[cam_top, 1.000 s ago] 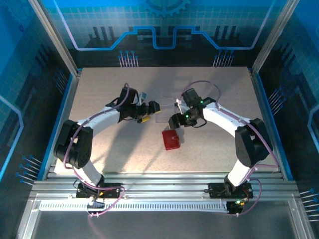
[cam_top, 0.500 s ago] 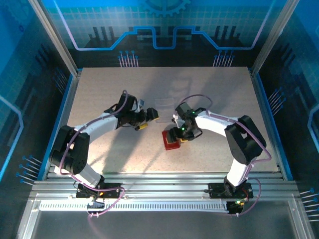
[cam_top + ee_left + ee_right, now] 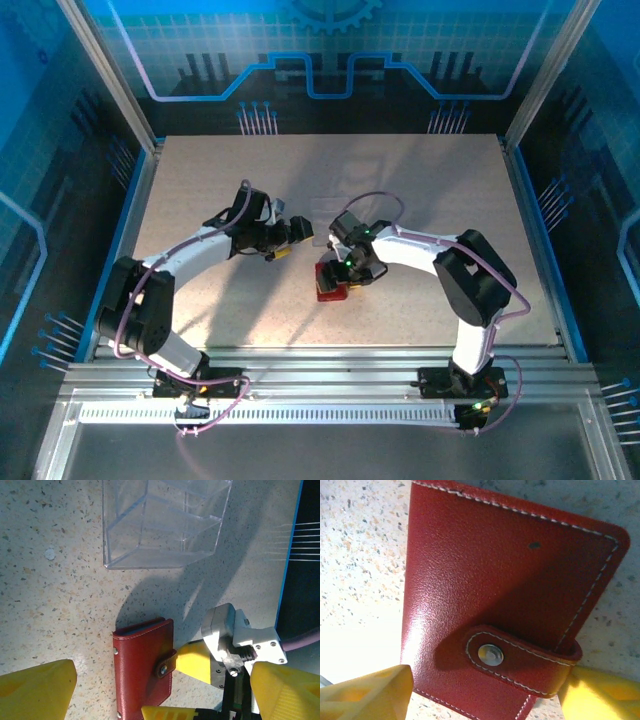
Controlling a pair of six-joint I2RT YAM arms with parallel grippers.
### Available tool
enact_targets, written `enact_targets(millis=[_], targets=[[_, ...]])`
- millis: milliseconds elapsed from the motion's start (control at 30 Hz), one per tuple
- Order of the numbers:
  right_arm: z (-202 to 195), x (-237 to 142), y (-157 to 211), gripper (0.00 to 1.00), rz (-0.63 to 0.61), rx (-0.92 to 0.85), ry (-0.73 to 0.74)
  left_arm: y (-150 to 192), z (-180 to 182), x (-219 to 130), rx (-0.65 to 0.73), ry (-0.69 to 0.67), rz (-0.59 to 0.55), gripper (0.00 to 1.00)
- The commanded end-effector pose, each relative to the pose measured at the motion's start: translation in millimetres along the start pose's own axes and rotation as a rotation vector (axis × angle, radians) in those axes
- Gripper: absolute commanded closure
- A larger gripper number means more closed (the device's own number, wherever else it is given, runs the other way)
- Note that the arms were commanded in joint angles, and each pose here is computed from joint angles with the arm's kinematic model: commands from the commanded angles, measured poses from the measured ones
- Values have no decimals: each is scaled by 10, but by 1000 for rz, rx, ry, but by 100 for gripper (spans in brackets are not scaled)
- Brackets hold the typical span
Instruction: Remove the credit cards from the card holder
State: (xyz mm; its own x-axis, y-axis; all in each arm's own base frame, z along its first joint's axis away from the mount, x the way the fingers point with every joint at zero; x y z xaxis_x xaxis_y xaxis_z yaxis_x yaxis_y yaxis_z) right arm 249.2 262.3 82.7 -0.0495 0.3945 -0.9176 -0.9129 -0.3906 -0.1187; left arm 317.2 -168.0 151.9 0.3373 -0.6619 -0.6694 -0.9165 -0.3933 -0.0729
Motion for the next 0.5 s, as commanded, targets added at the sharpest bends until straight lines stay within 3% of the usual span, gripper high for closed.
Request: enact_targets(millis=[0, 200, 467], targets=[[339, 138, -104, 25, -15, -54, -130, 54, 72, -49, 1, -21, 6, 9], [540, 129, -205, 25, -31, -95, -164, 51, 69, -44, -3, -14, 4, 11], [366, -62, -185, 26, -75, -134, -106, 70, 76, -48, -16, -11, 10, 18]])
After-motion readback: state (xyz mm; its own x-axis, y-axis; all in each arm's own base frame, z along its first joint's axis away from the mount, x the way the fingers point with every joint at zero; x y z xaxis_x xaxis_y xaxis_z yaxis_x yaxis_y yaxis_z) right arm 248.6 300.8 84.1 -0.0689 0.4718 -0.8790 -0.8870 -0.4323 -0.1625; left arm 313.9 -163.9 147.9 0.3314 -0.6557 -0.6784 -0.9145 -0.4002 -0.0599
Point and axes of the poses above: each hand's point on the last joint's axis, 136 mm out from that joint toward the fingers, its own x axis out along the fingers, its own z axis along the line the jaws close on, y = z × x, the point moved 6 cm from there along -x, back along the fingers, and after that the axes turned 7 degrees about -x, right-handed, at the moved point
